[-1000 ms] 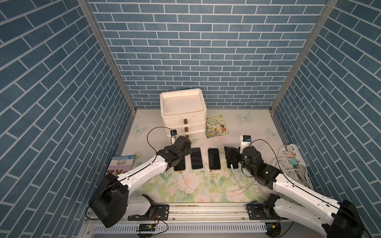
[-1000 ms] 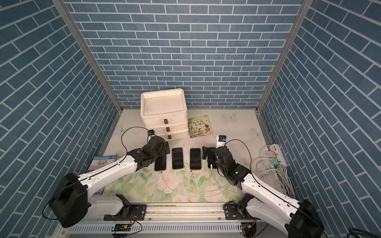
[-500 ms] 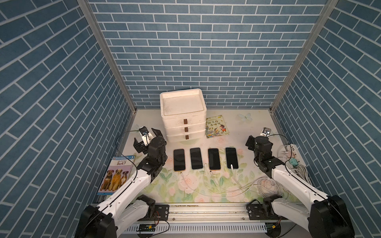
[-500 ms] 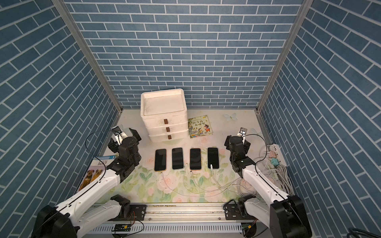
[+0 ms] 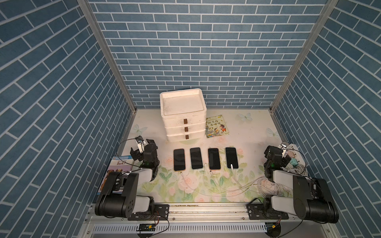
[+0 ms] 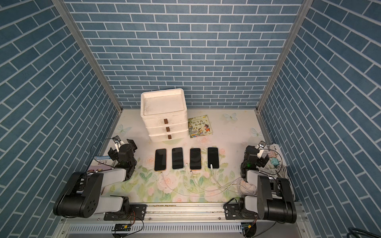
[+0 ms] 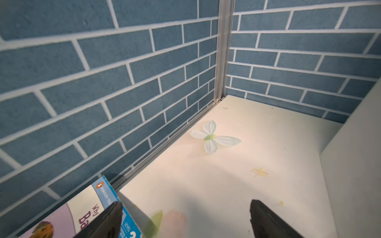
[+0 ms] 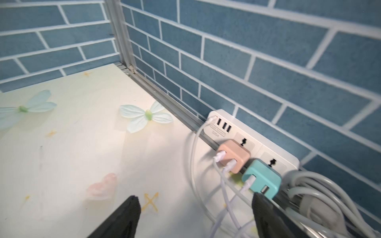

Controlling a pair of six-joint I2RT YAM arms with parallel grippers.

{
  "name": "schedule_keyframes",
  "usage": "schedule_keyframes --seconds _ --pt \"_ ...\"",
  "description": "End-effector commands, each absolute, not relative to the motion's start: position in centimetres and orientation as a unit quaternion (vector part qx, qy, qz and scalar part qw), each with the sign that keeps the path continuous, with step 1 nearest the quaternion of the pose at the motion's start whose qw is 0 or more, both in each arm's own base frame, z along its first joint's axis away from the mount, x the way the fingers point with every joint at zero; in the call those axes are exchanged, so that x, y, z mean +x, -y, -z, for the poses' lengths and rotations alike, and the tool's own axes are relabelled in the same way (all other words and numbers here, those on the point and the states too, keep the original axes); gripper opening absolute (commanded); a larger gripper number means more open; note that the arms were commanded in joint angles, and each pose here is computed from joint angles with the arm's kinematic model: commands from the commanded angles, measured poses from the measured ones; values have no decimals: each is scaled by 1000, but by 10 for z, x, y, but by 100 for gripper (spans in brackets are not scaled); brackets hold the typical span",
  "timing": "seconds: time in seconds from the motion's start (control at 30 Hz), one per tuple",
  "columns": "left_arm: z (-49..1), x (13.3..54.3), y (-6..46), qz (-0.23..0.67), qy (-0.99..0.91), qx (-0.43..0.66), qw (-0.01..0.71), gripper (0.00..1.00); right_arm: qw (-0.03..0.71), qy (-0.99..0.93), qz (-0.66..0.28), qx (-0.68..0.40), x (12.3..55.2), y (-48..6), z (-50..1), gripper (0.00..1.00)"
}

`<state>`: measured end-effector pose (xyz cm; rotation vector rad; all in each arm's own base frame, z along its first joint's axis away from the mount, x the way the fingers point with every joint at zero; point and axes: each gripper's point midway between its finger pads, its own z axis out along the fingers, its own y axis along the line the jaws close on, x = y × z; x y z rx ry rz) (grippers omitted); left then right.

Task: Unplug the charging cable from the phone
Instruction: Reset both arms

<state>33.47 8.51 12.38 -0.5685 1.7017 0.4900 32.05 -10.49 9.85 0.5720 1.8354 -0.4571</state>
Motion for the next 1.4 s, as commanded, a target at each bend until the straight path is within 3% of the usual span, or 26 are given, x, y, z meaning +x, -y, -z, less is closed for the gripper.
schedule_keyframes --seconds 0.0,0.13,0.2,0.33,1.37 --pt "-146 338 -72 -158 -693 -227 666 100 626 -752 136 156 355 77 -136 99" --pt "-147 346 -54 -129 -704 -173 676 100 651 -755 47 69 370 33 -138 100" --pt "-142 354 -35 -102 -712 -117 685 100 676 -733 61 56 361 25 -141 100" --pt "-144 355 -42 -102 -707 -137 686 100 672 -738 58 0 369 0 -130 100" --pt "-136 357 -39 -103 -720 -123 675 100 667 -743 58 -3 369 -1 -128 100"
